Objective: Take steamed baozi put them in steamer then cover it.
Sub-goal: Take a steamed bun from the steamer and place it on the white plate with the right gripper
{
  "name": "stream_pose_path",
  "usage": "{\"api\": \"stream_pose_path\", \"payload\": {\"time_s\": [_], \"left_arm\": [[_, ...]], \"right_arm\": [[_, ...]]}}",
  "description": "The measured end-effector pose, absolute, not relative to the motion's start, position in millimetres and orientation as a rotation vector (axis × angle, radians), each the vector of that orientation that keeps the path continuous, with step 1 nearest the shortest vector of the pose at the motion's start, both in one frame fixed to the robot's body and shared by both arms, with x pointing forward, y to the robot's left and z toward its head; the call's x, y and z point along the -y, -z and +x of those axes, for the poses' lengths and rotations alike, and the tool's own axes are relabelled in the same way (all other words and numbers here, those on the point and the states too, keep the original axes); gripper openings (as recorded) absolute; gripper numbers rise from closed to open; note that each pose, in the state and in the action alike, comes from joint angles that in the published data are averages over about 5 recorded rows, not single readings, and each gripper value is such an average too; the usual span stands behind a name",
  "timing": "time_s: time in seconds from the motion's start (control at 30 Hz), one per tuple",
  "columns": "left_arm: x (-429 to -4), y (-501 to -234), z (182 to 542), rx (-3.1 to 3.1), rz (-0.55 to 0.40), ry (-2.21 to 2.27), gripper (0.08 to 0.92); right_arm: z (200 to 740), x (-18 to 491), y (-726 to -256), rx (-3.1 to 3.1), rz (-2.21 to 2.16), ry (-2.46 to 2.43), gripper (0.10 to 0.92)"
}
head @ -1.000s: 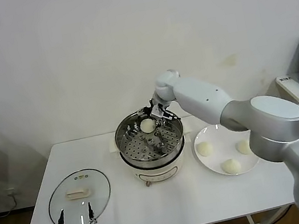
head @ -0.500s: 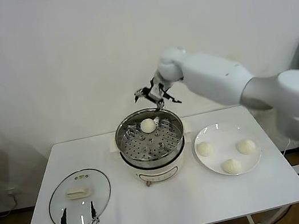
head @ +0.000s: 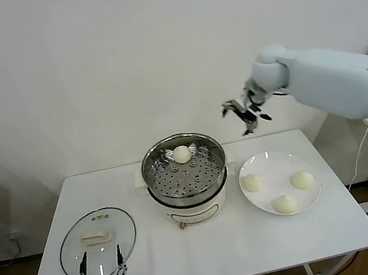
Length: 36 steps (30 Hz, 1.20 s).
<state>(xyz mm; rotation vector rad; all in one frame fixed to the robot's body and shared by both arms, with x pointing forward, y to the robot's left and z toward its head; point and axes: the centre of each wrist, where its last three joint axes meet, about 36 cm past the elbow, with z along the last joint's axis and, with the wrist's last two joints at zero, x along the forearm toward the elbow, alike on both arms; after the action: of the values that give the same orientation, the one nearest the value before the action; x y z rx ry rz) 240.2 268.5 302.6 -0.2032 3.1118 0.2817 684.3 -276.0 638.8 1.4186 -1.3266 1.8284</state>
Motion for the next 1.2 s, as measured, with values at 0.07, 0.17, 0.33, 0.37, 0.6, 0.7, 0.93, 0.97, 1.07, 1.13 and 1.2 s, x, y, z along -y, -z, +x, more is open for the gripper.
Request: {"api": "stream_pose_path", "payload": {"time_s": [0.07, 0.17, 0.33, 0.37, 0.6, 0.7, 0.93, 0.97, 1.07, 1.13, 1.2], "left_arm": [[-268, -303, 240, -3.111, -0.2, -0.285, 0.823], [-270, -304, 240, -3.108, -0.2, -0.292, 0.823], [-274, -307, 240, -3.099, -0.209, -0.299, 0.823], [-274, -307, 240, -3.099, -0.211, -0.299, 0.823], [-276, -307, 238, -3.1, -0.223, -0.302, 0.823], [-278, -307, 237, -3.099, -0.229, -0.307, 0.823], [-281, -307, 235, -3.101, -0.239, -0.315, 0.823], [-282, -306, 235, -3.102, -0.241, -0.315, 0.823], [-283, -305, 235, -3.104, -0.246, -0.316, 0.823], [-284, -304, 235, -3.104, -0.249, -0.315, 0.823], [-285, -304, 235, -3.105, -0.25, -0.314, 0.823]], "right_arm": [[679, 287, -624, 1.339, 1.408, -1.769, 0.823], [671, 298, -604, 1.352, 1.397, -1.693, 0.823], [663, 302, -574, 1.362, 1.386, -1.603, 0.823], [663, 302, -569, 1.364, 1.384, -1.591, 0.823], [663, 294, -536, 1.384, 1.377, -1.521, 0.822], [665, 291, -523, 1.393, 1.375, -1.494, 0.823], [675, 288, -500, 1.406, 1.358, -1.446, 0.823], [676, 288, -497, 1.408, 1.356, -1.441, 0.823], [681, 285, -491, 1.413, 1.352, -1.429, 0.823], [683, 282, -486, 1.415, 1.351, -1.423, 0.823], [685, 280, -482, 1.415, 1.35, -1.418, 0.822]]}}
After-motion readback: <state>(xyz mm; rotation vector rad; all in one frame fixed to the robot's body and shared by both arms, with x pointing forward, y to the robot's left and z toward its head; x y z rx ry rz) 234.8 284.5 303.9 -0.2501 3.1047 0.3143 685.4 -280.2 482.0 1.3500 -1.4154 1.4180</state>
